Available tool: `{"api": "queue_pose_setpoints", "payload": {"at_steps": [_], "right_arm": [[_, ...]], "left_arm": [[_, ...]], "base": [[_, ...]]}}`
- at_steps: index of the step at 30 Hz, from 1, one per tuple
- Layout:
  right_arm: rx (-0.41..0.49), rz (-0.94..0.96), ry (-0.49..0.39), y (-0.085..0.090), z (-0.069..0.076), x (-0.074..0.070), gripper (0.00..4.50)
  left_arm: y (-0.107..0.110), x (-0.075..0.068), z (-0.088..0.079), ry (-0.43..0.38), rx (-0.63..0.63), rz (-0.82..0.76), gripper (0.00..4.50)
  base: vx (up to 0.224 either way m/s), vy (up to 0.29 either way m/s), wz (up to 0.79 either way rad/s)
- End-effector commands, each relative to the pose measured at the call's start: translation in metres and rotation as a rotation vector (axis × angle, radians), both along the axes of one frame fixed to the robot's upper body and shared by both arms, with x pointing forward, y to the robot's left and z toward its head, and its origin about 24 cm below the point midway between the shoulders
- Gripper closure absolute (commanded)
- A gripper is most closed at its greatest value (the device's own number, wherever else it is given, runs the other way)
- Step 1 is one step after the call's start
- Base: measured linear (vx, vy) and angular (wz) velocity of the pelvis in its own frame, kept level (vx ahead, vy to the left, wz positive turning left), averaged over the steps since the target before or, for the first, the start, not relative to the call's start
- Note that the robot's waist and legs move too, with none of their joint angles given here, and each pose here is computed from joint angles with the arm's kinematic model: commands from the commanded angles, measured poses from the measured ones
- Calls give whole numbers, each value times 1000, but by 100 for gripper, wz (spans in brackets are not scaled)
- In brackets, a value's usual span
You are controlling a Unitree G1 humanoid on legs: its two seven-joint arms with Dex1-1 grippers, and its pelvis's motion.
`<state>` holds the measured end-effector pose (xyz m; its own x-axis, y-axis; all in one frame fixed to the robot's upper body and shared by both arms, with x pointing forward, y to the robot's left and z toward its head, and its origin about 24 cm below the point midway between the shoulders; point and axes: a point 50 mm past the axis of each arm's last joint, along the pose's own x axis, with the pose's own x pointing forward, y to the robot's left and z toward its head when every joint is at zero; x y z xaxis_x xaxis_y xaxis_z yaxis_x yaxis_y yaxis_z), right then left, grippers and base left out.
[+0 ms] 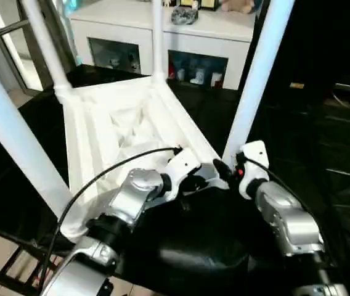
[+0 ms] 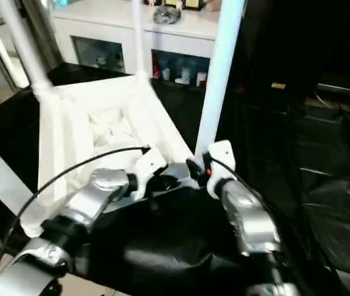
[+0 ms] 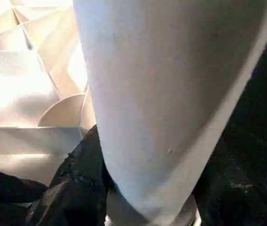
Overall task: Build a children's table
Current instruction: Rotate leg to tighten
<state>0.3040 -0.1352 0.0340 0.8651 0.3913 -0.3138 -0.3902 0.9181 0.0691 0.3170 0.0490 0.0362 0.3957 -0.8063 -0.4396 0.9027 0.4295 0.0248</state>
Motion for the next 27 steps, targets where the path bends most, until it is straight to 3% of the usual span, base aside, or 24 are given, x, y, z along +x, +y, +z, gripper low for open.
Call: {"api": "queue_pose_setpoints", "payload": {"at_steps": [1, 4, 12, 21, 22, 27], "right_arm": [[114, 212, 182, 41, -31, -24, 183], [55, 295, 138, 36, -27, -26, 146], [28, 561, 83, 22, -15, -40, 146], [29, 749, 107, -3, -3, -50, 146], [29, 765, 113, -6, -2, -51, 170], [38, 786, 123, -9, -2, -53, 194]], "left_arm": [[-21, 3, 20, -63, -99, -34, 450], [-14, 0, 19, -57, -92, -83, 450], [-4, -10, 18, -27, -100, -223, 450], [13, -23, 20, 24, -95, -404, 450], [17, -25, 20, 37, -88, -429, 450], [24, -28, 19, 50, -82, -453, 450]], "base": [[0, 0, 0], [0, 0, 0], [0, 0, 0], [0, 0, 0], [0, 0, 0], [0, 0, 0]]}}
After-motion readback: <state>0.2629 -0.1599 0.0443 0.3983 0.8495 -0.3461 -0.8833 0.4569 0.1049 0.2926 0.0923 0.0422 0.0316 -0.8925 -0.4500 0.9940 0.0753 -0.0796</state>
